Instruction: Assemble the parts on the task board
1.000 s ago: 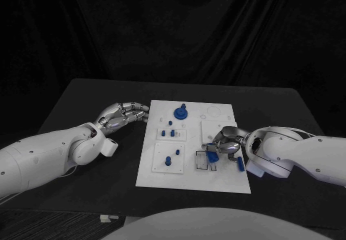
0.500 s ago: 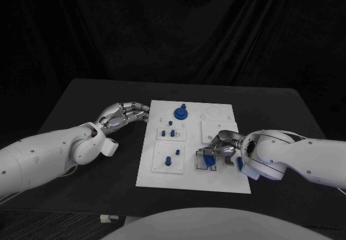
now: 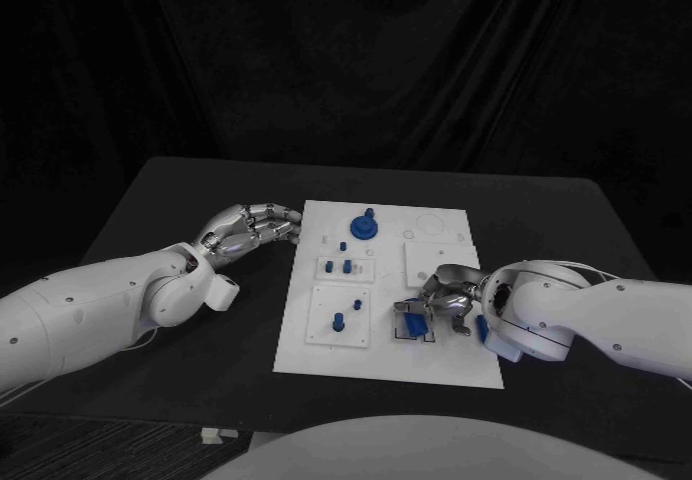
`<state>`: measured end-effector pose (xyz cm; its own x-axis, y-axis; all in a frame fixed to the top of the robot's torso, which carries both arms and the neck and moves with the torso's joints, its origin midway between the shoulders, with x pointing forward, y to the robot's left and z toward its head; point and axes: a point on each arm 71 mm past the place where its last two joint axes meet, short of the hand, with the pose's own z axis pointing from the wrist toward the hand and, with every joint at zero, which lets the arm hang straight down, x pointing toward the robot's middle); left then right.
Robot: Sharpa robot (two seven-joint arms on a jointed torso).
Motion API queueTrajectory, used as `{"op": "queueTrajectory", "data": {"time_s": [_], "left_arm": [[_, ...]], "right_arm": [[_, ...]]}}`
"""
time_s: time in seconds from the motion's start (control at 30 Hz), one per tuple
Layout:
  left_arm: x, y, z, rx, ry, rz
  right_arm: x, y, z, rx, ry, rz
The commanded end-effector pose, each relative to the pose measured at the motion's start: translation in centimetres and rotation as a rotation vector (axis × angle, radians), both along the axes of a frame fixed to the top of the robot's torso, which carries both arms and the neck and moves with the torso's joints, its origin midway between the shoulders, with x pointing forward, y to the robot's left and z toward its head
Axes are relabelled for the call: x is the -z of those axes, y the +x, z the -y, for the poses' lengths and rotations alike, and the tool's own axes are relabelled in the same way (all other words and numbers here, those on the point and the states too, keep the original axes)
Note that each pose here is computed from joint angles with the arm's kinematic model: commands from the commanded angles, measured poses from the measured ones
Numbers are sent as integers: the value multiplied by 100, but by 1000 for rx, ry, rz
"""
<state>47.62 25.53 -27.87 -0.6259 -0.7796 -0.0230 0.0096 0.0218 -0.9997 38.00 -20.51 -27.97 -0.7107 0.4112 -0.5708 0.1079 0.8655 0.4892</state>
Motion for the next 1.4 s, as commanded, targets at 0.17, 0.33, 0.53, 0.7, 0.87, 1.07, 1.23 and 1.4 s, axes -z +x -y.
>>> {"op": "queueTrajectory", "data": {"time_s": [0.17,0.33,0.53,0.7,0.87,1.07,1.23,1.4], "left_arm": [[2,-5,21,12,-19,-4],[5,-4,20,12,-18,-6],[10,-4,19,13,-16,-9],[13,-7,18,15,-16,-12],[11,-14,3,13,-16,-12],[9,-19,-21,6,-14,-10],[9,-20,-27,3,-11,-10],[12,-15,-15,3,-10,-11]], "right_arm": [[55,-50,-13,-39,-53,-45],[50,-42,-15,-48,-64,-27],[47,-37,-17,-50,-67,-17],[31,-26,-6,-35,-55,6],[-28,-18,44,-3,-6,69],[-258,4,199,32,45,162],[-507,62,360,49,26,169],[-641,81,537,66,-18,145]]}}
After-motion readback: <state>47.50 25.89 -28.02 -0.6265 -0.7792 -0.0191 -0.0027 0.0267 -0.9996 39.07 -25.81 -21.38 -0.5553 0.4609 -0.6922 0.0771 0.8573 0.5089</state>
